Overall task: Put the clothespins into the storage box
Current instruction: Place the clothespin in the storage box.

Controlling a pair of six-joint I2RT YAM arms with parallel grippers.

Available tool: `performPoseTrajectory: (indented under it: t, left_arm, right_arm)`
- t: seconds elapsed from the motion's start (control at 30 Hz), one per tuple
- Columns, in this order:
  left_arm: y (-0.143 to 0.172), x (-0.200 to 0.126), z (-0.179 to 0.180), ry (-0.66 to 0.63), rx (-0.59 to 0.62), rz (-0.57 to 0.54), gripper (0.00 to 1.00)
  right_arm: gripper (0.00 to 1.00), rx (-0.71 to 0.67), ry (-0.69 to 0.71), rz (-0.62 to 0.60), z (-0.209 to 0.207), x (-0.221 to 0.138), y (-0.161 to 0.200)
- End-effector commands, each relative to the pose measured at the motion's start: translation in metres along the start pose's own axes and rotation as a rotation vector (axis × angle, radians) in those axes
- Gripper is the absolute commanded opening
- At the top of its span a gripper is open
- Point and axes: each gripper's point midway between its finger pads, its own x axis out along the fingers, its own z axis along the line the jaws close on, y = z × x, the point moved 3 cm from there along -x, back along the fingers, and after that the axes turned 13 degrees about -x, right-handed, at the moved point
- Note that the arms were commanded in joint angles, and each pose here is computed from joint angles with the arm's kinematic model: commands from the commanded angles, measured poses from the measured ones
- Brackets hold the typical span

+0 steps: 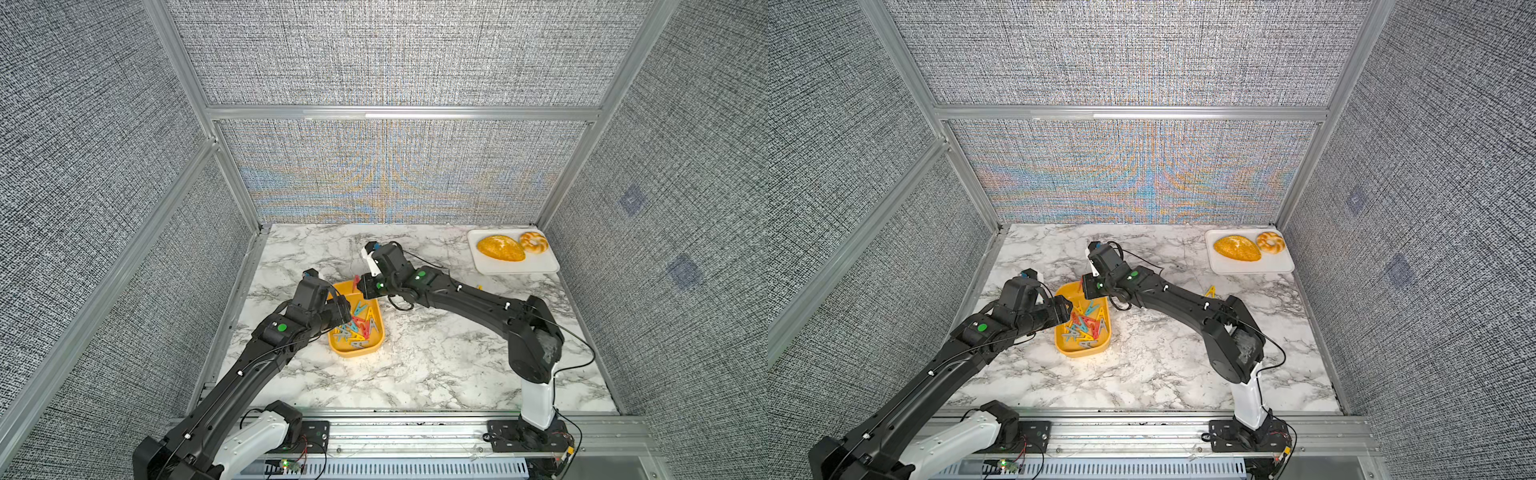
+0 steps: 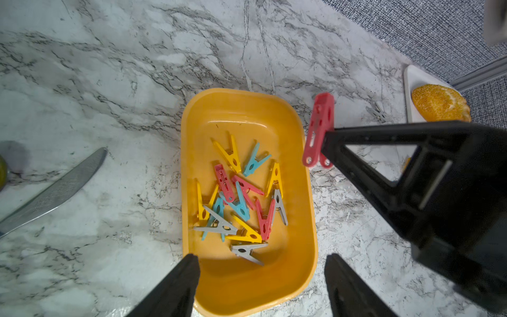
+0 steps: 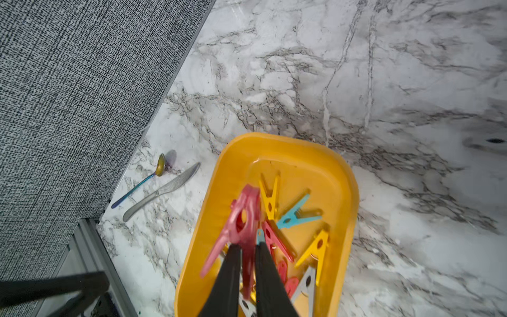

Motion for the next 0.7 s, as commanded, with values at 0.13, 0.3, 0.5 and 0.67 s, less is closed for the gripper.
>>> performPoseTrajectory:
  t: [0.13,0.3,0.5,0.67]
  left_arm:
    - [0.012,0.011,-0.016,0.081,0.008,0.105,0.76]
    - [0.029,0.036,-0.045,0.117,0.061,0.207,0.72]
    - [0.063,0.063,-0.094,0.169,0.173,0.298,0.72]
    - [0.091,0.082,-0.131,0.224,0.237,0.372,0.7]
  right_arm:
    - [0.31,-0.024,-0.011,-0.002,-0.004,-0.002,-0.005]
    - [0.31,0.006,0.063,-0.044,-0.042,-0.036,0.002]
    - [0.3,0.118,0.229,-0.07,-0.126,-0.097,0.039]
    - [0.27,0.229,0.393,-0.012,-0.197,-0.141,0.094]
